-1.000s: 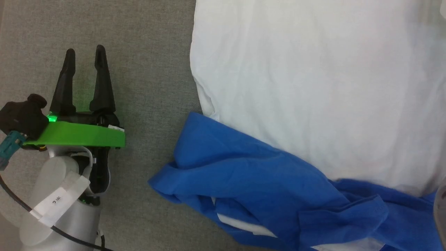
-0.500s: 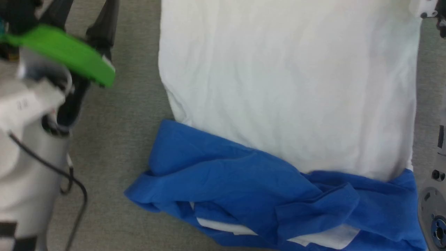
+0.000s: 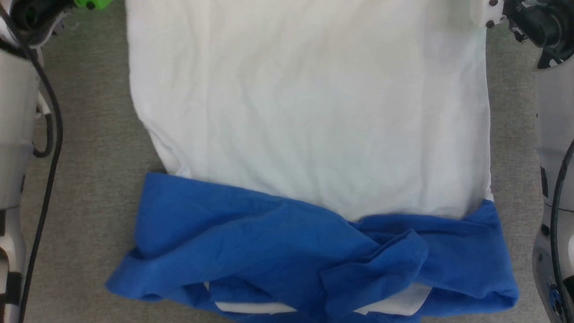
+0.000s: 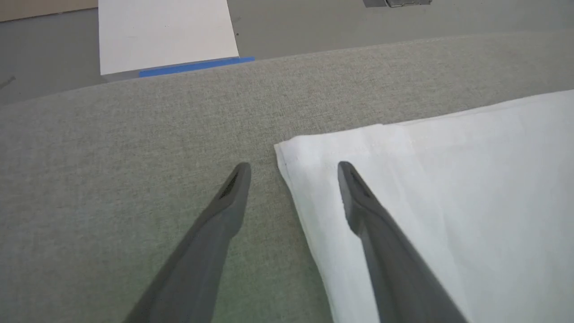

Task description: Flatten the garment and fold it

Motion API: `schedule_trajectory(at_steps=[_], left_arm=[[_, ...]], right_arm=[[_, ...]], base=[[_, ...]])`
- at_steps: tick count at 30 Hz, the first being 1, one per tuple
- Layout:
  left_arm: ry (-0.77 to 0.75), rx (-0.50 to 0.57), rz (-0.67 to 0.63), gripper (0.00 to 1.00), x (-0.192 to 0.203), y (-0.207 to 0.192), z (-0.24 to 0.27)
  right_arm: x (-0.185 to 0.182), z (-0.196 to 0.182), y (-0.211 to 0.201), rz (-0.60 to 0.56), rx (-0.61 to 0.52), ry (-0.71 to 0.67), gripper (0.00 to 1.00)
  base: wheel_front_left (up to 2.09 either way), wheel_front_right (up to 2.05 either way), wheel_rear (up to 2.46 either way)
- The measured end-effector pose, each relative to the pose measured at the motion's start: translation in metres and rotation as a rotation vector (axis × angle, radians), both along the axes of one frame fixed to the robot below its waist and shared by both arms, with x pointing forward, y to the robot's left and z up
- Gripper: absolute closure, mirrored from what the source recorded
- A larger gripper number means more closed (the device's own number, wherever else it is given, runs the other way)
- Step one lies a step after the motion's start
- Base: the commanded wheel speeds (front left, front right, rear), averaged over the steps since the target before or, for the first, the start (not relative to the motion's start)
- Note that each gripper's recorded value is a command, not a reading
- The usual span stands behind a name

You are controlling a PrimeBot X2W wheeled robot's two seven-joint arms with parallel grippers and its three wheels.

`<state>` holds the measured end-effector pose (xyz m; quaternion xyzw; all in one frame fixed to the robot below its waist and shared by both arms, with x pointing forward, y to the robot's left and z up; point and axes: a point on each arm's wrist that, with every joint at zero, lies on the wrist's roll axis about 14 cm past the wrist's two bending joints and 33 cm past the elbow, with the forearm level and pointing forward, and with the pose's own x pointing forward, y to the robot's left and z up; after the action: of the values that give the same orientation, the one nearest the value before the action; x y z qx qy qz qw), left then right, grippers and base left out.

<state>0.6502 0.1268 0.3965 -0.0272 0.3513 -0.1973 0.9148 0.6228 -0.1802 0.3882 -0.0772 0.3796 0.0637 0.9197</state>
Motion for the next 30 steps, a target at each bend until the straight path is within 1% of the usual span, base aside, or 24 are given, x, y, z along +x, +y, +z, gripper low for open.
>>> schedule_trajectory(at_steps=[2,6,9,10,11,15,18,21,22,26,30], left_arm=[[0.022,0.013,0.003,0.00,0.004,-0.002,-0.010],[0.082,0.083,-0.003,0.00,0.005,0.001,-0.038],[0.123,0.091,-0.006,0.00,0.006,0.000,-0.045],[0.132,0.082,-0.005,0.64,0.006,-0.001,-0.046],[0.136,0.073,-0.003,1.00,0.007,-0.001,-0.046],[0.142,0.036,0.001,1.00,0.005,-0.002,-0.041],[0.098,-0.016,0.016,1.00,0.006,-0.004,-0.030],[0.063,-0.107,0.040,1.00,0.004,-0.010,-0.018],[-0.001,-0.212,0.070,1.00,0.005,-0.011,0.008],[-0.113,-0.327,0.090,1.00,0.001,-0.008,0.056],[-0.166,-0.425,0.089,1.00,-0.025,-0.008,0.087]], right_arm=[[-0.001,-0.006,-0.002,0.004,-0.003,0.008,1.00],[-0.004,-0.017,-0.005,0.007,-0.002,0.020,1.00],[-0.004,-0.021,-0.008,0.005,-0.004,0.020,1.00],[-0.004,-0.021,-0.008,0.004,-0.004,0.020,1.00],[-0.004,-0.022,-0.009,0.004,-0.006,0.020,1.00],[-0.002,-0.018,-0.012,0.001,-0.010,0.007,1.00],[-0.001,-0.014,-0.014,-0.004,-0.011,-0.004,1.00],[0.001,-0.004,-0.016,-0.014,-0.006,-0.029,1.00],[0.003,0.013,-0.018,-0.020,0.004,-0.078,1.00],[-0.001,0.041,-0.021,-0.038,0.031,-0.148,1.00],[-0.015,0.066,-0.024,-0.046,0.058,-0.199,1.00]], base=[[0.00,0.00,0.00],[0.00,0.00,0.00],[0.00,0.00,0.00],[0.00,0.00,0.00],[0.00,0.00,0.00],[0.00,0.00,0.00],[0.00,0.00,0.00],[0.00,0.00,0.00],[0.00,0.00,0.00],[0.00,0.00,0.00],[0.00,0.00,0.00]])
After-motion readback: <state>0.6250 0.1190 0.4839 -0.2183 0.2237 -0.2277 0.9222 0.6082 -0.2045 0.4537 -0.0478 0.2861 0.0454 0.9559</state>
